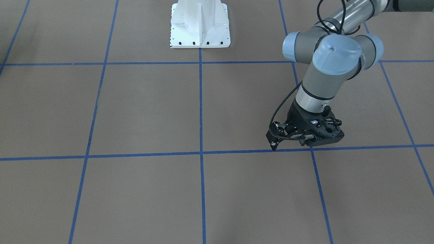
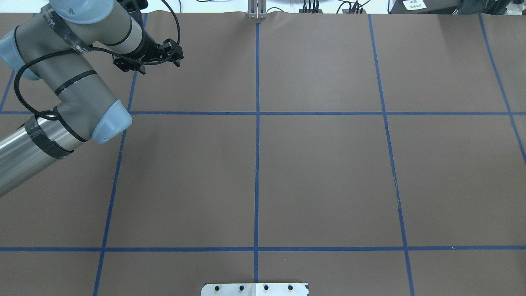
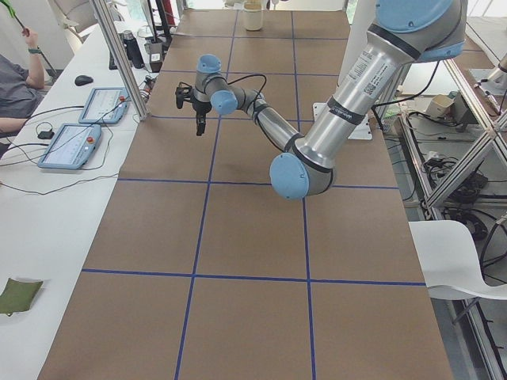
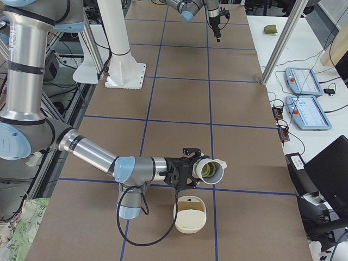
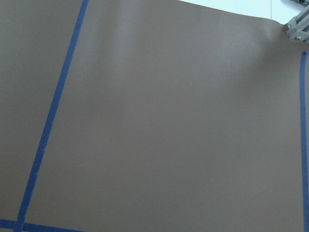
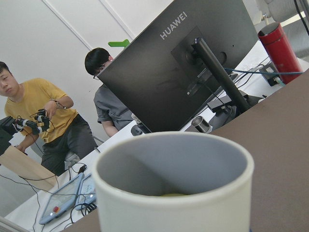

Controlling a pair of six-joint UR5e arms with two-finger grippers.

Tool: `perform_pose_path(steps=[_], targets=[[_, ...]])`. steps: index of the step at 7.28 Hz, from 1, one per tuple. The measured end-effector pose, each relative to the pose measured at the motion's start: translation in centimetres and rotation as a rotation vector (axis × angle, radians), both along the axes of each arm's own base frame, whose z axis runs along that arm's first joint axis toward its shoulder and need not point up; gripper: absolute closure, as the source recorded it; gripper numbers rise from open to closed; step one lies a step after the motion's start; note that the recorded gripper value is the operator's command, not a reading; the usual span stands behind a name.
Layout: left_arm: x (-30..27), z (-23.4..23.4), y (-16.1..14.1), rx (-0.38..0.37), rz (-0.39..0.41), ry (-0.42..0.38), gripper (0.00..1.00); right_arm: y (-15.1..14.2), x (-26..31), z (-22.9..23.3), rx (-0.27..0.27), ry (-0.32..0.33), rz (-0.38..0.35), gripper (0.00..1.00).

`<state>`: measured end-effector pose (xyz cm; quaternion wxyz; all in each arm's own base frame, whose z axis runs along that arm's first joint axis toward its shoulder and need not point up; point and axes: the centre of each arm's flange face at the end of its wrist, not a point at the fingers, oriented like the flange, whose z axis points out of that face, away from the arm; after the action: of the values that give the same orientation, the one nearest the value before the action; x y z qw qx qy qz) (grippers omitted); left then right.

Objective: Left arm hands cup to right arm to dump lemon

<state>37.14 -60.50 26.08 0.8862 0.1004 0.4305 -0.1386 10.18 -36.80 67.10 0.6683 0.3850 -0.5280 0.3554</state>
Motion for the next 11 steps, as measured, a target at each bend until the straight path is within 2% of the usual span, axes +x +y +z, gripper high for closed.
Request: perform_pose_path(steps=[1, 2, 3, 5, 7, 11], targets=[[0.1, 0.2, 0.1, -0.002, 0.001, -0.002, 0.00, -0.1, -0.6, 0.4, 0.003, 0.063, 0.011, 0.82], [0.2, 0.4, 0.2, -0.004, 0.003, -0.003, 0.00, 0.4, -0.9, 0.8, -0.005, 0.087, 0.019, 0.82], [0.3, 0.4, 0.2, -0.003, 0.002, -0.006, 0.00, 1.0, -1.0, 0.9, -0.029, 0.051, 0.030, 0.82], [0.6, 0.5, 0.3, 0.004, -0.006, -0.015, 0.00, 1.3, -1.2, 0.3, -0.094, -0.123, 0.056, 0.82], [0.6, 0.6, 0.3, 0.006, -0.008, -0.019, 0.00, 1.4, -1.7, -0.3, -0.119, -0.274, 0.063, 0.83], [0.7, 0.6, 0.3, 0.008, -0.007, -0.020, 0.00, 1.0, -3.3, 0.0, -0.142, -0.496, 0.026, 0.86]])
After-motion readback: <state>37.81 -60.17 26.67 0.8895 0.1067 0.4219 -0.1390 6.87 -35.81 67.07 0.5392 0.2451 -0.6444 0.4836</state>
